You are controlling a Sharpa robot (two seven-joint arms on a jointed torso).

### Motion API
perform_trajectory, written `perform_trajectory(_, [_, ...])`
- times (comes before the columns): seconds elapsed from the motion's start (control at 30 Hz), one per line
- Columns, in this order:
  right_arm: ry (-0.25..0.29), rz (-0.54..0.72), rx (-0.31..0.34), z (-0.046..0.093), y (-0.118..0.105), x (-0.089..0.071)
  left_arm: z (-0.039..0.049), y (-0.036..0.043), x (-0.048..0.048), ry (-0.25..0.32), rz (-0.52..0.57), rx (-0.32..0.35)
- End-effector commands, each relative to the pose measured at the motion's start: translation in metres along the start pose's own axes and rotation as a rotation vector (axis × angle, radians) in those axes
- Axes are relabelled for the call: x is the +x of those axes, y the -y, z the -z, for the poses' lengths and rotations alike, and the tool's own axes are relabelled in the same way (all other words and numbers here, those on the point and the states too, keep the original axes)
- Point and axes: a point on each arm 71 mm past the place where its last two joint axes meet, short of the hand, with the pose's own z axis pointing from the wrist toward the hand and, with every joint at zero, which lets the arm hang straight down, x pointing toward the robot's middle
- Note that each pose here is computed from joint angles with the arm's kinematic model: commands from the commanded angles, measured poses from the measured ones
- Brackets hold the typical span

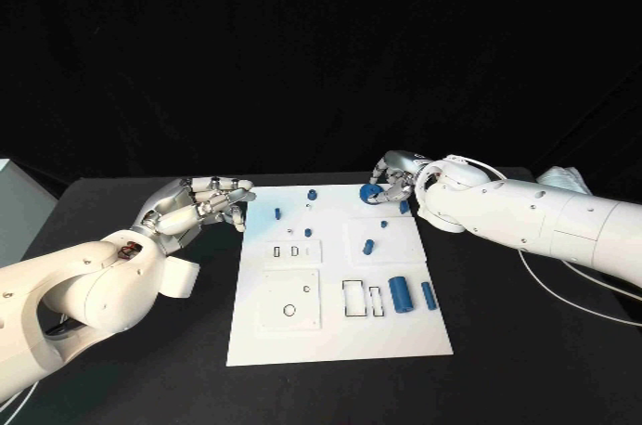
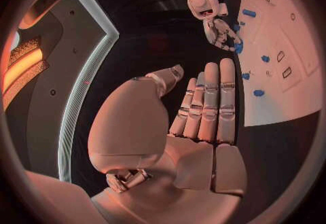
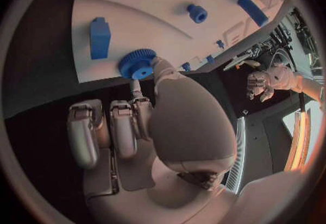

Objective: Assemble the parts on the task board

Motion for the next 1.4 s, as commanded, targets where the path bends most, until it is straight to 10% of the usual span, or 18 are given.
perform_trajectory(0.03, [-0.045, 0.003, 0.006, 0.000, 0.001, 0.004, -0.0007, 0.0012, 0.0024, -0.022, 0.004, 0.007])
perform_trajectory(0.67, [-0.051, -0.012, 0.005, 0.001, 0.003, 0.005, -0.0009, 0.0008, 0.0017, -0.021, 0.004, 0.005])
perform_trajectory(1.4, [0.192, -0.001, -0.176, 0.026, -0.061, -0.002, -0.0006, 0.0009, 0.0021, -0.022, 0.004, 0.004])
